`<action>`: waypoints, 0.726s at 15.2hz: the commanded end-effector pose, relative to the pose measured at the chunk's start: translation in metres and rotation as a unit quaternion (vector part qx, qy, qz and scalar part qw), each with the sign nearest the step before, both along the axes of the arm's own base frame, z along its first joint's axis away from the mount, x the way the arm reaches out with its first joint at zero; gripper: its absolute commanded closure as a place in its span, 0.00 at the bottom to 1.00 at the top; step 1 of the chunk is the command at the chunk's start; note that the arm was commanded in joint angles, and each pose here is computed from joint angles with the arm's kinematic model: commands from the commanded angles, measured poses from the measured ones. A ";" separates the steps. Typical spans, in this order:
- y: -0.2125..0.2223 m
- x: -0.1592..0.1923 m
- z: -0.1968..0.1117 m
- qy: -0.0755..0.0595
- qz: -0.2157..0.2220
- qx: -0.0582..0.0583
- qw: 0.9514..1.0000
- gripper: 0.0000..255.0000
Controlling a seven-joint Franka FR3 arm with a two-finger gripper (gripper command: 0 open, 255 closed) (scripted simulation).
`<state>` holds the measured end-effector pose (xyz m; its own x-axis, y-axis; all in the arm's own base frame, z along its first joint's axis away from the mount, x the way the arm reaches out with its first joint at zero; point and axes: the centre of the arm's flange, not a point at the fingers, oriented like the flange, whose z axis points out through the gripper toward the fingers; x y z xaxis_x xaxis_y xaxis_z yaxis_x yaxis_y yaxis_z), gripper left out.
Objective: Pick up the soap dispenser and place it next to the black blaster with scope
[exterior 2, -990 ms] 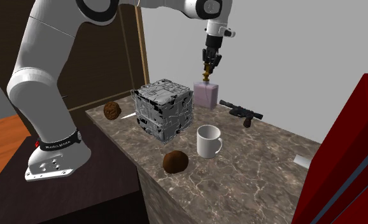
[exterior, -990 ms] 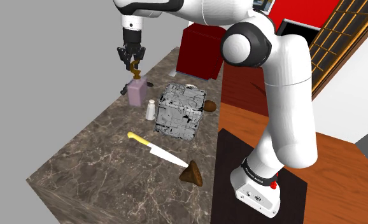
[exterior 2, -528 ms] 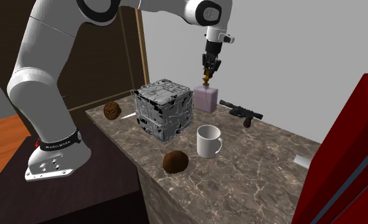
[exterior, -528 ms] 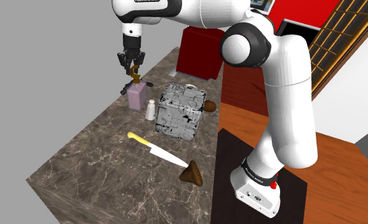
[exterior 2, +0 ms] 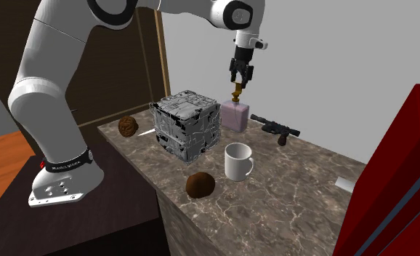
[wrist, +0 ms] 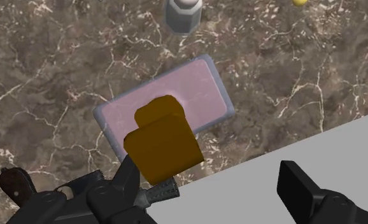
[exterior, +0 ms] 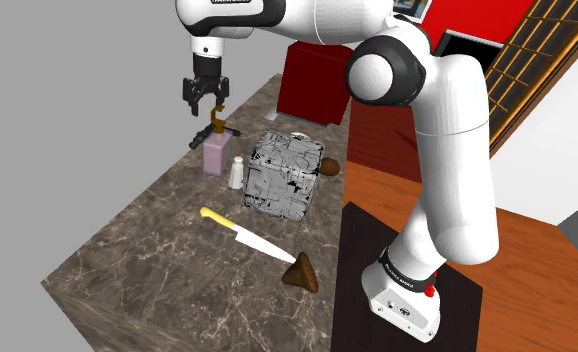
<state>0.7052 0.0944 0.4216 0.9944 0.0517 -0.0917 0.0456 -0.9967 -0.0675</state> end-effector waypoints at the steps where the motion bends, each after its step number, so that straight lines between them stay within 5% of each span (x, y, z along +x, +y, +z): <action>1: 0.000 0.000 0.000 0.000 0.000 0.000 1.000 0.00; 6: -0.003 0.005 0.050 0.000 0.000 0.000 1.000 0.00; 11: -0.003 0.005 0.050 0.000 0.000 0.000 1.000 0.00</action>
